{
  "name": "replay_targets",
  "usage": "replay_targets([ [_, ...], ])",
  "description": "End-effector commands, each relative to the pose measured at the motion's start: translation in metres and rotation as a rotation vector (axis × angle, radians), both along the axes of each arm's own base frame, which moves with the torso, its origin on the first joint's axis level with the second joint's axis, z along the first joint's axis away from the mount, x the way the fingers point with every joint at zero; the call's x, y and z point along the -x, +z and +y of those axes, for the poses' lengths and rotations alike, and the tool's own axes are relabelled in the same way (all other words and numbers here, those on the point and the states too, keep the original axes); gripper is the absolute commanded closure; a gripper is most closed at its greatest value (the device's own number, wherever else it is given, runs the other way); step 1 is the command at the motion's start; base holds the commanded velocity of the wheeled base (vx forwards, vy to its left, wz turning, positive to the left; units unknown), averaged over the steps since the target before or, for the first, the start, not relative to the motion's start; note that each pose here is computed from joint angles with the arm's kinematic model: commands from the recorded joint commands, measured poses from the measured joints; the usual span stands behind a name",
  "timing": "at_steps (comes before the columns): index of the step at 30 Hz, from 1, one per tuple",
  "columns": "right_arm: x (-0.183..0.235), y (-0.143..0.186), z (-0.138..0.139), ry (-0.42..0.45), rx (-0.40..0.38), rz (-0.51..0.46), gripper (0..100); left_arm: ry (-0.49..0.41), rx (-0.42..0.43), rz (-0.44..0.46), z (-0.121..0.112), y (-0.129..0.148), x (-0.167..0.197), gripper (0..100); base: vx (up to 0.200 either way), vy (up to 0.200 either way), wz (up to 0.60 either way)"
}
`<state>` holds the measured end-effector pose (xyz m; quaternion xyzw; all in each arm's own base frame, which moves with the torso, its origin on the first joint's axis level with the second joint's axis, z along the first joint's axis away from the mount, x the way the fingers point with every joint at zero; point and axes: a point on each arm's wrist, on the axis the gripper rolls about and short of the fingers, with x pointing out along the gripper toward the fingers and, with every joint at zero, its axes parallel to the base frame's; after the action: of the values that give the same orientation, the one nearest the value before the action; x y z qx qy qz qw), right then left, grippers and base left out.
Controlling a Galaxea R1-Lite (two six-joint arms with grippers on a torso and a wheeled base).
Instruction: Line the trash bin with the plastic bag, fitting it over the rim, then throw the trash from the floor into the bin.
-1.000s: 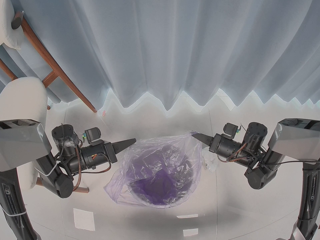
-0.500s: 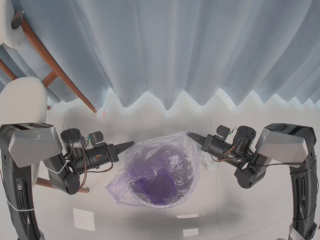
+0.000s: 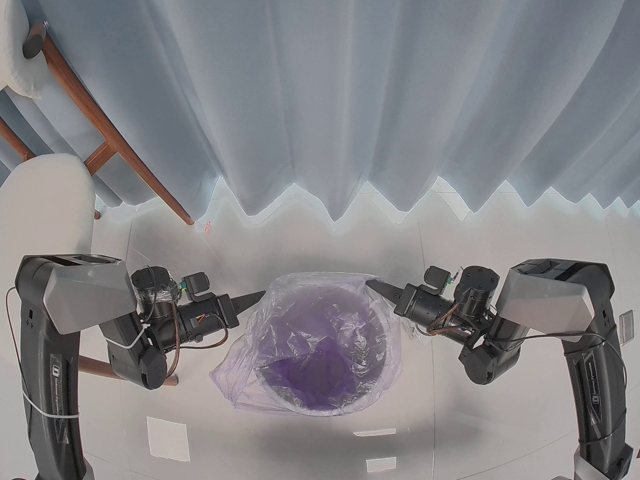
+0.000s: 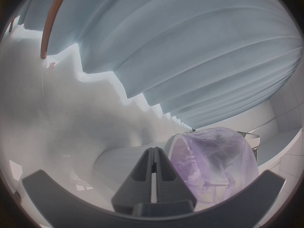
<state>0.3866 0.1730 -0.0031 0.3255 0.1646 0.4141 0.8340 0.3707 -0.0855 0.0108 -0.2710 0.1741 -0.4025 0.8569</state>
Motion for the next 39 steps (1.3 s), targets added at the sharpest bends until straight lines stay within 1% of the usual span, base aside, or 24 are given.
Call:
replay_targets([
  [1, -0.001, -0.003, 0.001, 0.000, -0.004, -0.009, 100, 0.002, 0.000, 0.018, 0.001, -0.007, -0.001, 100, 0.000, 0.000, 0.00],
  [3, -0.001, 0.001, 0.001, 0.000, -0.008, -0.018, 100, 0.012, 0.002, 0.009, 0.005, -0.002, -0.001, 100, 0.000, 0.000, 0.00],
  [6, 0.000, 0.009, -0.001, -0.002, -0.013, -0.032, 100, 0.030, 0.000, -0.054, 0.012, 0.020, 0.002, 100, 0.000, 0.000, 0.00],
  [7, 0.000, 0.009, -0.001, -0.002, -0.013, -0.032, 100, 0.030, 0.000, -0.054, 0.012, 0.020, 0.002, 100, 0.000, 0.000, 0.00],
  [8, 0.001, 0.013, -0.001, -0.002, -0.015, -0.040, 100, 0.035, -0.012, -0.081, 0.015, 0.036, 0.014, 100, 0.000, 0.000, 0.00],
  [10, 0.001, 0.017, -0.001, -0.009, -0.017, -0.050, 100, 0.042, -0.025, -0.131, 0.021, 0.053, 0.024, 100, 0.000, 0.000, 0.00],
  [13, 0.000, 0.020, -0.001, -0.045, -0.016, -0.064, 100, 0.050, -0.063, -0.185, 0.026, 0.067, 0.039, 100, 0.000, 0.000, 0.00],
  [14, 0.000, 0.022, -0.001, -0.048, -0.017, -0.069, 100, 0.048, -0.067, -0.191, 0.026, 0.068, 0.041, 0, 0.000, 0.000, 0.00],
  [15, 0.000, 0.027, -0.001, -0.070, -0.020, -0.081, 100, 0.048, -0.081, -0.232, 0.026, 0.078, 0.046, 0, 0.000, 0.000, 0.00],
  [16, 0.000, 0.028, -0.001, -0.071, -0.020, -0.084, 100, 0.048, -0.082, -0.234, 0.026, 0.078, 0.046, 0, 0.000, 0.000, 0.00],
  [17, 0.001, 0.033, -0.001, -0.091, -0.026, -0.092, 100, 0.039, -0.091, -0.258, 0.023, 0.085, 0.054, 0, 0.000, 0.000, 0.00],
  [21, 0.000, 0.035, -0.001, -0.118, -0.023, -0.106, 100, 0.007, -0.092, -0.251, 0.017, 0.094, 0.076, 0, 0.000, 0.000, 0.00],
  [25, 0.001, 0.033, -0.001, -0.121, -0.018, -0.104, 100, -0.036, -0.100, -0.200, 0.009, 0.096, 0.096, 0, 0.000, 0.000, 0.00],
  [26, 0.001, 0.033, -0.001, -0.121, -0.018, -0.104, 100, -0.036, -0.100, -0.200, 0.009, 0.096, 0.096, 0, 0.000, 0.000, 0.00],
  [27, -0.001, 0.033, 0.000, -0.121, -0.019, -0.107, 100, -0.069, -0.116, -0.156, 0.004, 0.094, 0.108, 0, 0.000, 0.000, 0.00],
  [29, 0.000, 0.034, 0.000, -0.119, -0.021, -0.110, 100, -0.079, -0.133, -0.120, 0.003, 0.091, 0.112, 0, 0.000, 0.000, 0.00],
  [31, 0.000, 0.035, 0.000, -0.119, -0.021, -0.111, 100, -0.087, -0.170, -0.079, 0.003, 0.084, 0.114, 0, 0.000, 0.000, 0.00],
  [32, 0.000, 0.035, 0.000, -0.119, -0.022, -0.112, 100, -0.087, -0.170, -0.079, 0.003, 0.084, 0.114, 0, 0.000, 0.000, 0.00],
  [33, 0.001, 0.035, 0.002, -0.115, -0.021, -0.111, 100, -0.069, -0.227, -0.047, 0.004, 0.076, 0.114, 0, 0.000, 0.000, 0.00],
  [34, 0.001, 0.035, 0.002, -0.115, -0.021, -0.111, 100, -0.066, -0.232, -0.046, 0.004, 0.075, 0.114, 0, 0.000, 0.000, 0.00],
  [35, 0.001, 0.036, 0.003, -0.113, -0.024, -0.112, 100, -0.031, -0.295, -0.045, 0.004, 0.068, 0.112, 0, 0.000, 0.000, 0.00],
  [37, 0.002, 0.036, 0.002, -0.113, -0.022, -0.111, 100, 0.008, -0.321, -0.036, 0.004, 0.062, 0.107, 0, 0.000, 0.000, 0.00],
  [39, 0.002, 0.035, 0.003, -0.113, -0.021, -0.109, 100, 0.016, -0.326, -0.034, 0.003, 0.061, 0.106, 0, 0.000, 0.000, 0.00],
])
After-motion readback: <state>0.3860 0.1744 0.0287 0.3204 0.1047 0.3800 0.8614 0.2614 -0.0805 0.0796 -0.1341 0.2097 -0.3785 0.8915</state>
